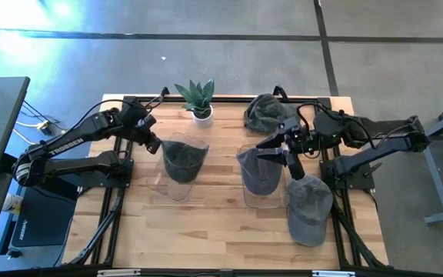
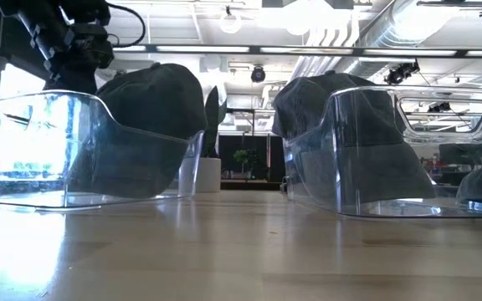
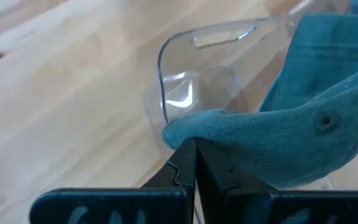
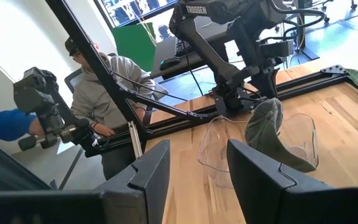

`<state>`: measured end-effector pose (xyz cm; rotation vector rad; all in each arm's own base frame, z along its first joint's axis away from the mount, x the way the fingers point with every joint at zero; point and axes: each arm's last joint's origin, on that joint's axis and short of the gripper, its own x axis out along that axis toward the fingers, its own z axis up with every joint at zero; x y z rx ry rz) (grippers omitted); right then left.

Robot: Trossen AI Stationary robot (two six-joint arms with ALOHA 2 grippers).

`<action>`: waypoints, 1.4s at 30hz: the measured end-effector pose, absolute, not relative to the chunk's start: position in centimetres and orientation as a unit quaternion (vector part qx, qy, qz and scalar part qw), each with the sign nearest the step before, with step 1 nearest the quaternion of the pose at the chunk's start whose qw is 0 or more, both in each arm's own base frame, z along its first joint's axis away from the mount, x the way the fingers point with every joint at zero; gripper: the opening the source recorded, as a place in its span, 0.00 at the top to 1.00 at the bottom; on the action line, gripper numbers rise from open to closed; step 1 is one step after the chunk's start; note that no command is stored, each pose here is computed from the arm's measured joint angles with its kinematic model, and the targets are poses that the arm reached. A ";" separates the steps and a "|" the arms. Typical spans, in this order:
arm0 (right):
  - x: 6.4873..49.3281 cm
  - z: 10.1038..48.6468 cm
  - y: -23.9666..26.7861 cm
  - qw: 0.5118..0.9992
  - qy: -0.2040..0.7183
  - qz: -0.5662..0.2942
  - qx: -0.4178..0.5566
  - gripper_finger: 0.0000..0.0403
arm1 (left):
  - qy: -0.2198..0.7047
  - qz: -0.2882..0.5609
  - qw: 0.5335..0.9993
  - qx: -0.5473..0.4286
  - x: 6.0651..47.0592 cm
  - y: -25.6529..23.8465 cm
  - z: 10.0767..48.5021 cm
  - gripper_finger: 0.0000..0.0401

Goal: Pick & Place hat
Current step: Put the green cap into the left transparent bin, then adjust the transparent bin

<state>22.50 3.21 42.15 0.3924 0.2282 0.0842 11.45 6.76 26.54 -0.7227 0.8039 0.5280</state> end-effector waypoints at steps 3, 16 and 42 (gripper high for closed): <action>22.5 42.1 3.2 0.973 0.113 0.042 0.195 0.62 | 0.393 0.250 0.811 -0.354 10.5 6.1 27.9 1.00; 22.5 42.1 3.3 0.978 0.117 0.051 0.168 0.62 | 0.447 0.192 0.700 -0.523 8.4 3.9 27.5 0.82; 18.3 43.2 2.9 0.981 0.118 0.099 0.118 0.62 | 0.532 0.342 0.634 -0.445 14.6 -0.8 23.8 0.57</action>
